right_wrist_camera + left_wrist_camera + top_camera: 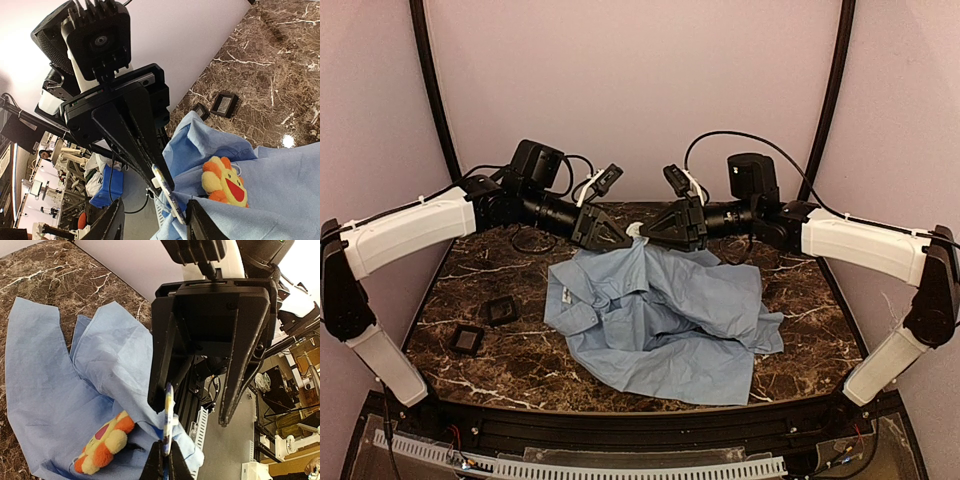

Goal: Remove the brooch from the garment
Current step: Open the brooch with the crumpled clothing, then remove the brooch from the crumpled clothing.

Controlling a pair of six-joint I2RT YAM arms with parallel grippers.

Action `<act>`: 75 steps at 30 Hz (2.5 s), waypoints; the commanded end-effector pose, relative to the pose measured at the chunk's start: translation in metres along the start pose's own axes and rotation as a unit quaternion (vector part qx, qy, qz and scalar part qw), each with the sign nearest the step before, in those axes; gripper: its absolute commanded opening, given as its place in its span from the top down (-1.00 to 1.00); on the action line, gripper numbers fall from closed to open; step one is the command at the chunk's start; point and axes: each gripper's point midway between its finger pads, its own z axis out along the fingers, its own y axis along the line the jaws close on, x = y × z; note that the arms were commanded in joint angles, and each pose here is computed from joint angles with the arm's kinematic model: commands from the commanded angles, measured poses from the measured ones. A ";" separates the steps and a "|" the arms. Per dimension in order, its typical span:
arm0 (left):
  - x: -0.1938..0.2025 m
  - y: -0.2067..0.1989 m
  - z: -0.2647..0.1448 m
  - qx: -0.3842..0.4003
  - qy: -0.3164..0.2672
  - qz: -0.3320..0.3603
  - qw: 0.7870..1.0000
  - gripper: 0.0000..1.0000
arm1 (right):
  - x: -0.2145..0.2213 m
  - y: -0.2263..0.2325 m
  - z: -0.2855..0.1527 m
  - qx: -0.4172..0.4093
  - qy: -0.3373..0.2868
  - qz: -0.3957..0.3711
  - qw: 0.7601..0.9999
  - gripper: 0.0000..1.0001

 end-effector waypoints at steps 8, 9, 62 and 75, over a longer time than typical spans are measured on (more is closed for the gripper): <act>0.005 0.005 -0.002 0.005 0.002 -0.002 1.000 0.98 | -0.013 0.011 -0.011 -0.009 -0.029 -0.020 0.999 0.52; 0.006 0.004 -0.002 0.006 0.002 -0.002 1.000 0.98 | -0.013 0.010 -0.010 -0.010 -0.028 -0.020 0.999 0.58; 0.015 0.037 -0.009 -0.085 0.000 0.010 0.996 0.98 | -0.014 -0.017 -0.007 0.059 -0.018 -0.025 0.998 1.00; 0.020 0.057 -0.020 -0.120 -0.019 -0.015 0.992 0.98 | -0.011 -0.017 -0.017 0.080 -0.031 -0.028 0.996 1.00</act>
